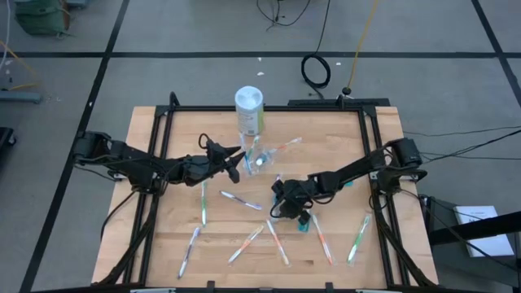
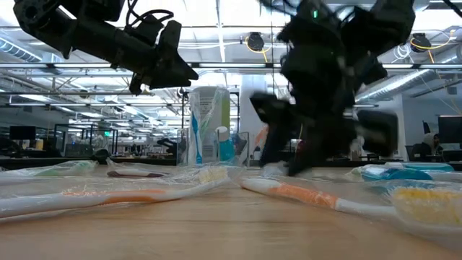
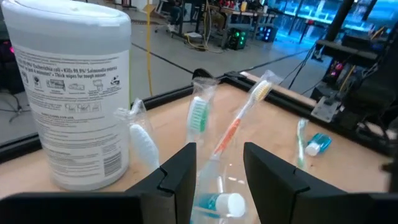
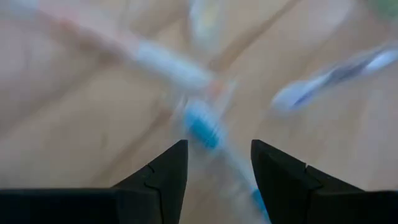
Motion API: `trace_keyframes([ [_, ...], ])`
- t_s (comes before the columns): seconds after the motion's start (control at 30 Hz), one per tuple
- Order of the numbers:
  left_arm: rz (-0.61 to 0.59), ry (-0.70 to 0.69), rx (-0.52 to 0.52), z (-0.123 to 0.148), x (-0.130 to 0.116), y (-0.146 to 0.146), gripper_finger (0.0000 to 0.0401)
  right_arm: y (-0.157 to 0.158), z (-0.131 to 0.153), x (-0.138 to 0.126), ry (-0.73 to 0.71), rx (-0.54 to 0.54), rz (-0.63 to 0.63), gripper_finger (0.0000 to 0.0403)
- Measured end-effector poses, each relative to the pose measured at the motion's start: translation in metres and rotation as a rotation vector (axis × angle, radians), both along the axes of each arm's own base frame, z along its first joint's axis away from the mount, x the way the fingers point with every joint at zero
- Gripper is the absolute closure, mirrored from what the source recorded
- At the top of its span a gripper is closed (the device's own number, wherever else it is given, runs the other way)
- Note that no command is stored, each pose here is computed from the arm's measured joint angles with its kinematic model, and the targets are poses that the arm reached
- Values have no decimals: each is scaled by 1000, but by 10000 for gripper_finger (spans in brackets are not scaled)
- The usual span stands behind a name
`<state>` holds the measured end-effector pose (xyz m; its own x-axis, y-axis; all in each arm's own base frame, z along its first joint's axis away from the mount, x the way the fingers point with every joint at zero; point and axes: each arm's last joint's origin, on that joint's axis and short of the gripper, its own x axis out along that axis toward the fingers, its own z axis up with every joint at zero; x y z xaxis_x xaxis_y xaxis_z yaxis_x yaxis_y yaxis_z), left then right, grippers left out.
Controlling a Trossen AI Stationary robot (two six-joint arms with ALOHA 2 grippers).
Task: Pick & Place toothbrushing station
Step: Put the blue toothbrush into the transparent organizer
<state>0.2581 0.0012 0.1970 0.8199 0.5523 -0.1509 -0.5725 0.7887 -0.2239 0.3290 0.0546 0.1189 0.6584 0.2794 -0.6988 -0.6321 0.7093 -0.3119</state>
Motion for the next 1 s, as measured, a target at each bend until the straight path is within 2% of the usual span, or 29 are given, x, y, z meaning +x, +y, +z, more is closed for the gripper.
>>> trace_keyframes([
  [0.3, -17, 8, -56, -4, 0, -1, 265, -8, -18, 4, 27, -55, 14, 244],
  [0.43, -17, 2, -77, -5, 0, -1, 265, -8, -19, 3, 40, -58, 16, 278],
  [0.73, -22, 3, -78, -5, 0, -1, 265, -11, -18, 5, -4, -86, 46, 394],
  [0.87, -28, 8, -88, -6, -1, -1, 265, -15, -10, 6, -34, -100, 15, 397],
  [1.0, -26, 18, -94, -7, -1, -1, 265, -17, 12, 4, -102, -121, -20, 402],
])
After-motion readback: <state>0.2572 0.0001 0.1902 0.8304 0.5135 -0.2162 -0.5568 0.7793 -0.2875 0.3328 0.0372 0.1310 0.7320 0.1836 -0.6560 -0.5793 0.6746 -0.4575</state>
